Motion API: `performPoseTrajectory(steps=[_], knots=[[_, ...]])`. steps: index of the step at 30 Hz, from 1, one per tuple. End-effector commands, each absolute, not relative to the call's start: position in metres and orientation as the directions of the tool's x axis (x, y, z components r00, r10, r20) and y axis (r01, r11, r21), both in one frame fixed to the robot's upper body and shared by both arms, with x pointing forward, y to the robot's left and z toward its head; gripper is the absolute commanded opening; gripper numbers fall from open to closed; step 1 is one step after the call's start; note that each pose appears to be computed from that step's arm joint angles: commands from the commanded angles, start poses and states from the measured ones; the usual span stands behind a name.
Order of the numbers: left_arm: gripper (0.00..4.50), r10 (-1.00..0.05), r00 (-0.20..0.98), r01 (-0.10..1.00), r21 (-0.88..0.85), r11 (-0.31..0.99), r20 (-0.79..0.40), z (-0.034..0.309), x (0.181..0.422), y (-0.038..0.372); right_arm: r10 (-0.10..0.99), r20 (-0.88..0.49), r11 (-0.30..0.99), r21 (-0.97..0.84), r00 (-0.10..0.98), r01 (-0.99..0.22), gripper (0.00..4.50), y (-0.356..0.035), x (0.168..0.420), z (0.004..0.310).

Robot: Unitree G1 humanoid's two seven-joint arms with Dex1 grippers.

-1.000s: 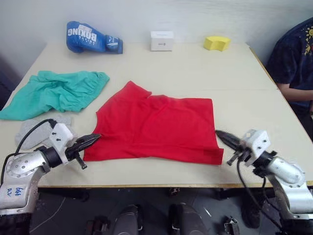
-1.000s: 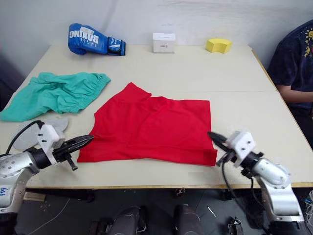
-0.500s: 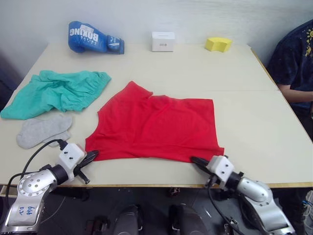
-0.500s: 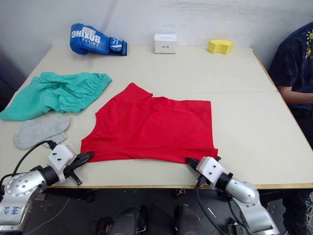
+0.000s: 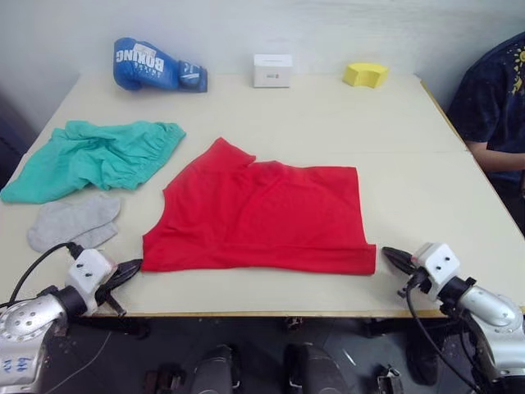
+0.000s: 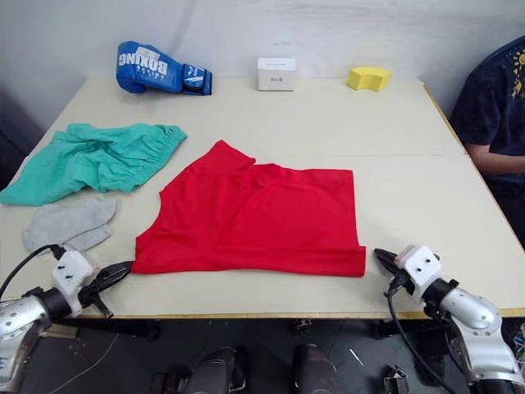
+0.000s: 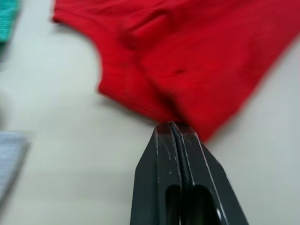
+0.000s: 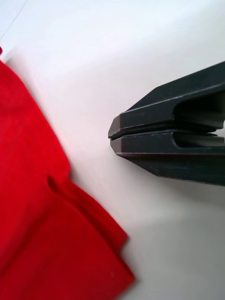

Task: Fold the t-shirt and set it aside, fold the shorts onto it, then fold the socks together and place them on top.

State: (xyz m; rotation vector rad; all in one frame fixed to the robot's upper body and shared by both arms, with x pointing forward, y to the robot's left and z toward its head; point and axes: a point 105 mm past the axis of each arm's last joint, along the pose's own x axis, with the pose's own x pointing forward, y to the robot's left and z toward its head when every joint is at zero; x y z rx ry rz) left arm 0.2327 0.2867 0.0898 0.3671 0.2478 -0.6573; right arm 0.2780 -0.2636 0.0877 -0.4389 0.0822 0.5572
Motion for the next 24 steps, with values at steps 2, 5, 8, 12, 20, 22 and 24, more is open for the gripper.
performPoseTrajectory(steps=[2, 5, 8, 12, 20, 22, 24], knots=[[0.02, -0.677, 0.693, 0.714, 0.108, 0.691, -0.248, 0.140, 0.232, 0.267, 0.640, -0.087, 0.694, -0.361, 0.764, -0.623, 0.00, -0.230, 0.277, 0.137], [0.02, -0.666, 0.715, 0.698, 0.148, 0.701, -0.213, 0.145, 0.251, 0.252, 0.707, -0.070, 0.647, -0.337, 0.704, -0.684, 0.00, -0.198, 0.275, 0.141], [0.02, -0.669, 0.717, 0.697, 0.179, 0.694, -0.196, 0.142, 0.270, 0.232, 0.752, -0.101, 0.589, -0.339, 0.651, -0.733, 0.00, -0.166, 0.272, 0.127], [0.02, -0.625, 0.747, 0.665, 0.232, 0.710, -0.226, 0.125, 0.291, 0.225, 0.732, -0.137, 0.590, -0.364, 0.667, -0.721, 0.00, -0.154, 0.276, 0.106], [0.02, -0.502, 0.828, 0.556, 0.261, 0.789, -0.250, 0.097, 0.332, 0.233, 0.612, -0.188, 0.680, -0.370, 0.768, -0.633, 0.00, -0.195, 0.282, 0.072], [0.02, -0.441, 0.863, 0.500, 0.286, 0.817, -0.247, 0.096, 0.341, 0.244, 0.561, -0.185, 0.714, -0.385, 0.807, -0.585, 0.00, -0.215, 0.283, 0.074], [0.02, -0.371, 0.907, 0.419, 0.320, 0.850, -0.201, 0.102, 0.351, 0.255, 0.508, -0.172, 0.747, -0.400, 0.844, -0.531, 0.00, -0.232, 0.283, 0.078]])
